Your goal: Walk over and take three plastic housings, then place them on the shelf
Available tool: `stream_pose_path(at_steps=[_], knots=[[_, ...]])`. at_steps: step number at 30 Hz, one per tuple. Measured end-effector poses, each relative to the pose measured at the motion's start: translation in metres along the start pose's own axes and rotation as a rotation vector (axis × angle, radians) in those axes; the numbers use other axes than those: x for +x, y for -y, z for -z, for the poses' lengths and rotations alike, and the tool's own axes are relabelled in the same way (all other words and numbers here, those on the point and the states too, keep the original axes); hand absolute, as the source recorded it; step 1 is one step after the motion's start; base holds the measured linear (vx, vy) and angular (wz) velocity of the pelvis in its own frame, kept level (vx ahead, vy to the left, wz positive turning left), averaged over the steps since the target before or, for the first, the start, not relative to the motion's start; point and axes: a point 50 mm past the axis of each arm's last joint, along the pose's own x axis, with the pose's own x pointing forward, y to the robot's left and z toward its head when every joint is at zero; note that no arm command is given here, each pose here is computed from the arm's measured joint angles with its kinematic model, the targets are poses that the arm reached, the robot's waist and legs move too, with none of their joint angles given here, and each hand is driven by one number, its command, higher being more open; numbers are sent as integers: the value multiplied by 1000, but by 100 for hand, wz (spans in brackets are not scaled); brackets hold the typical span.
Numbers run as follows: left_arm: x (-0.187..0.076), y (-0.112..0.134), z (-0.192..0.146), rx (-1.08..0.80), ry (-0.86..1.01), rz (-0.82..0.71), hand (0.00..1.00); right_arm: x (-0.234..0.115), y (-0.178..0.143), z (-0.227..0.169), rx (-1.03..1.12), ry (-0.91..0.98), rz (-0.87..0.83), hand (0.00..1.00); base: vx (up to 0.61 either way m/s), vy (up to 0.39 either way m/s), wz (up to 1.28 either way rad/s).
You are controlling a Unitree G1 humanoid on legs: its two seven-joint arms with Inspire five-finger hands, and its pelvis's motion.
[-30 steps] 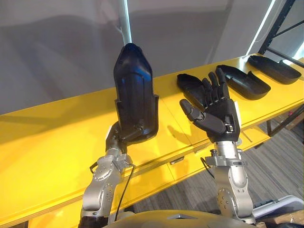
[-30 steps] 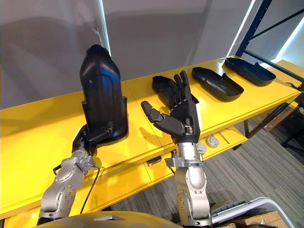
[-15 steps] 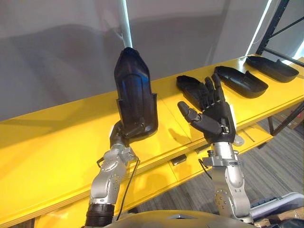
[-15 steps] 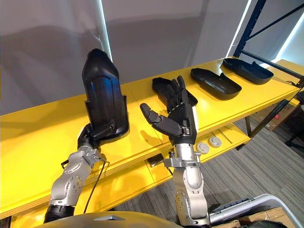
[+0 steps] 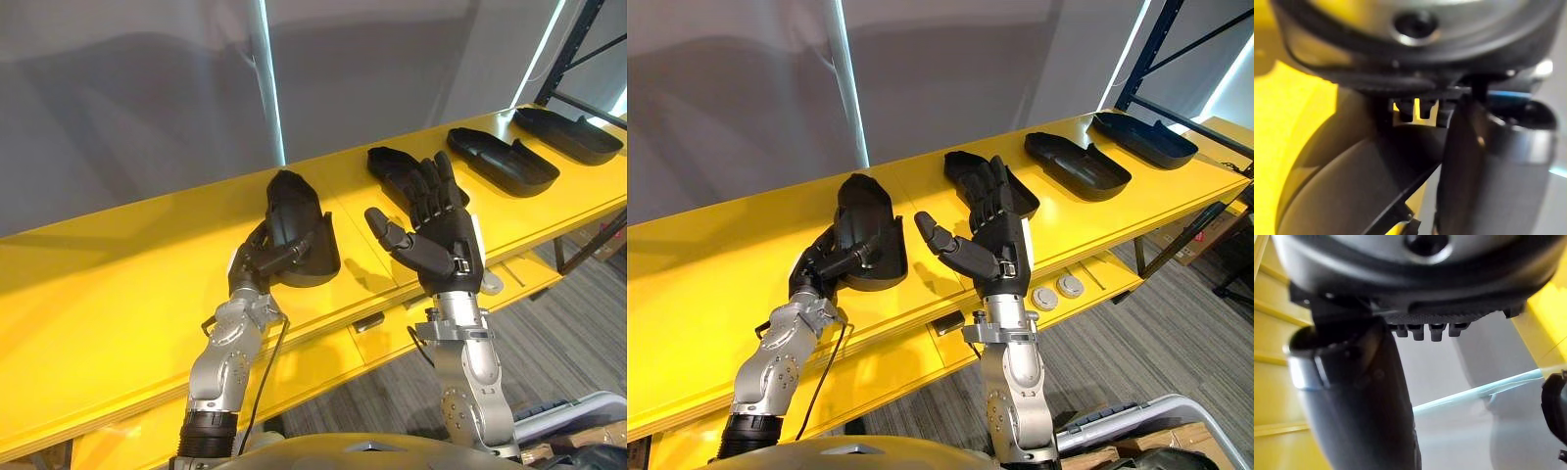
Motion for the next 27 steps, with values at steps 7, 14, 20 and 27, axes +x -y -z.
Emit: stream_pose_path(at_steps=[7, 14, 20, 27], knots=[[1, 0, -2, 12, 8, -17, 100, 0, 0, 0, 2, 0, 4, 100, 0, 0, 0], [4, 1, -11, 263, 60, -56, 100, 3, -4, 0, 13, 3, -2, 100, 0, 0, 0], [9, -31, -40, 605, 155, -191, 100, 3, -8, 2, 17, -8, -16, 100, 0, 0, 0], [0, -55, -75, 658, 310, -339, 100, 3, -7, 3, 18, -24, -14, 100, 0, 0, 3]])
